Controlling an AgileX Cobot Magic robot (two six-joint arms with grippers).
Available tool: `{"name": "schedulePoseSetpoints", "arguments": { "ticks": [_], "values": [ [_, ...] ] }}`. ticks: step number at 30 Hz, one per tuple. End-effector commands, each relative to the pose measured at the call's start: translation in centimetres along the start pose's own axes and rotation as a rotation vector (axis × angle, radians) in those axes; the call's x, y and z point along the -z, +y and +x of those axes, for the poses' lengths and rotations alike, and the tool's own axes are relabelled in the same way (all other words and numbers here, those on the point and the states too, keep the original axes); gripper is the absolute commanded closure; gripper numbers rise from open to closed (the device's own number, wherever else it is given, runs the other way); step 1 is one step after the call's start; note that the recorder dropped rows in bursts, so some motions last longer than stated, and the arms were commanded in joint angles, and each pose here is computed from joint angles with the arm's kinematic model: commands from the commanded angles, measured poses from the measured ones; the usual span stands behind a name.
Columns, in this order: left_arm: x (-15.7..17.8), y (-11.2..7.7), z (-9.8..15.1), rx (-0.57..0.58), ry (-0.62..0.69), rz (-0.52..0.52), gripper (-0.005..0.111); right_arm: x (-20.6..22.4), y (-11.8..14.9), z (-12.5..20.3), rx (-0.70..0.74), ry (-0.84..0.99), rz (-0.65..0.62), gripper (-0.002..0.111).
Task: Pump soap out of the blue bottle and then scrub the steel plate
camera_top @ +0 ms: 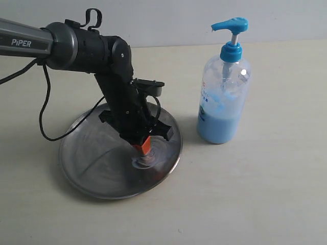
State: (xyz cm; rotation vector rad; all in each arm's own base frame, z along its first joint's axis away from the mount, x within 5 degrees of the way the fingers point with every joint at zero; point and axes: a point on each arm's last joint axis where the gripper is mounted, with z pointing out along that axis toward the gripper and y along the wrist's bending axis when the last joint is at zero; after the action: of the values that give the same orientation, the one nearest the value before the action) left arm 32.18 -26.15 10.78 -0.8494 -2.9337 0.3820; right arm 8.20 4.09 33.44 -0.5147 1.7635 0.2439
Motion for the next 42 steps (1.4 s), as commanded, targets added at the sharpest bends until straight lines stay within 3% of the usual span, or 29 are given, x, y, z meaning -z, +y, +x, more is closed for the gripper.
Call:
{"name": "schedulePoseSetpoints", "arguments": {
  "ticks": [1, 13, 24, 29, 42],
  "values": [
    [0.0, -0.1, 0.2, 0.018, -0.012, 0.009, 0.107, 0.0, 0.0, 0.0, -0.001, -0.01, 0.003, 0.108],
    [7.2, -1.7, -0.4, -0.006, -0.283, 0.004, 0.107, 0.0, 0.0, 0.0, 0.003, -0.01, 0.005, 0.108],
    [14.7, -3.6, 1.3, -0.052, -0.472, 0.022, 0.107, 0.0, -0.3, 0.0, 0.051, -0.015, 0.029, 0.108],
    [18.0, -4.2, 3.7, -0.071, -0.542, 0.027, 0.107, 0.0, -0.4, 0.0, 0.081, -0.012, 0.044, 0.108],
    [22.5, -4.5, 12.0, -0.108, -0.729, 0.007, 0.107, 0.0, -0.5, 0.0, 0.102, -0.008, 0.055, 0.108]
  ]
}}
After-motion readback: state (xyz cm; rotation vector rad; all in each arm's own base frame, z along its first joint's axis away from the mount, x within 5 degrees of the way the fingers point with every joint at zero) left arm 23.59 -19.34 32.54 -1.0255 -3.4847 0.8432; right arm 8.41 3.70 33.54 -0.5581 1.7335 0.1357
